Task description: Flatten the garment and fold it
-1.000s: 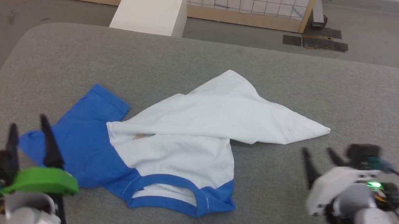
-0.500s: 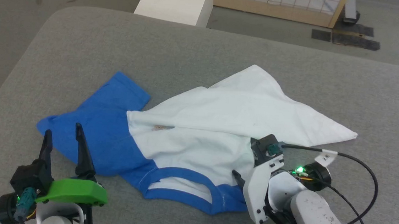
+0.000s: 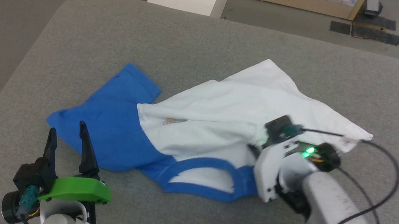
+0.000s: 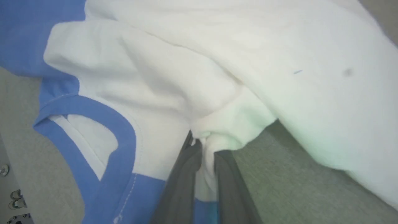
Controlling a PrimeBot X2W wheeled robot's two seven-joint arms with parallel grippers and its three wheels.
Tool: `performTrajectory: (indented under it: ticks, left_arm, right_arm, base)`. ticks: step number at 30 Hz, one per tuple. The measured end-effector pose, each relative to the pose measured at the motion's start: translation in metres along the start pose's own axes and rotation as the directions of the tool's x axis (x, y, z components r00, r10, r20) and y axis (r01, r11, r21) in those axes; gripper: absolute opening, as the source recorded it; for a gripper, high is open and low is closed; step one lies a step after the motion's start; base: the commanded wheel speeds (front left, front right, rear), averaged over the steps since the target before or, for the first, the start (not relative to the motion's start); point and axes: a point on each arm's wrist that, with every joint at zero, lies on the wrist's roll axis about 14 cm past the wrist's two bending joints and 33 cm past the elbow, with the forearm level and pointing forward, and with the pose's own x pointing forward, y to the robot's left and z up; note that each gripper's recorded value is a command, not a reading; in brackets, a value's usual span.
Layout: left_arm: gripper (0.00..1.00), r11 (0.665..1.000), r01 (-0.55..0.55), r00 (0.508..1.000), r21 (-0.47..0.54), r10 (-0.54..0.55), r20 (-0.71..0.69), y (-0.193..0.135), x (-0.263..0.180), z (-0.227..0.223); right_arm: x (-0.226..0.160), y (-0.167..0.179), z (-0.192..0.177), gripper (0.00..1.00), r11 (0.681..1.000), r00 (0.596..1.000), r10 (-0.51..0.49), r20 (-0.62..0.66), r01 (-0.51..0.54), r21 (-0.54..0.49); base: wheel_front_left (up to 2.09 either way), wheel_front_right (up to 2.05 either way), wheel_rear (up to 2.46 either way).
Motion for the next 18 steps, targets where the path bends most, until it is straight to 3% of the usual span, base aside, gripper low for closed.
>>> performTrajectory:
  ticks: [4,7,12,15,18]
  left_arm:
    - [1.0,1.0,0.017,1.0,-0.012,-0.017,0.011,-0.004,0.002,0.003]
    - [1.0,0.999,0.033,0.999,-0.021,-0.033,0.017,-0.009,0.004,0.004]
    - [1.0,0.996,0.084,0.996,-0.035,-0.084,0.011,-0.025,0.006,0.001]
    - [1.0,0.994,0.104,0.995,-0.04,-0.104,0.002,-0.033,0.007,-0.003]
    - [1.0,0.991,0.121,0.993,-0.047,-0.121,-0.001,-0.039,0.01,-0.004]
  right_arm:
    - [-0.032,-0.058,0.03,0.0,0.991,0.984,-0.136,0.115,0.134,0.025]
    - [-0.074,-0.119,0.04,0.0,0.955,0.943,-0.298,0.149,0.294,0.049]
    - [-0.15,-0.2,0.034,0.0,0.829,0.82,-0.559,0.122,0.552,0.083]
    - [-0.174,-0.222,0.012,0.0,0.769,0.769,-0.637,0.054,0.628,0.121]
    - [-0.165,-0.211,-0.031,0.0,0.773,0.786,-0.613,-0.076,0.617,0.145]
  base:
    - [0.0,0.0,0.0]
    - [0.0,0.0,0.0]
    - [0.0,0.0,0.0]
    - [0.0,0.0,0.0]
    - [0.0,0.0,0.0]
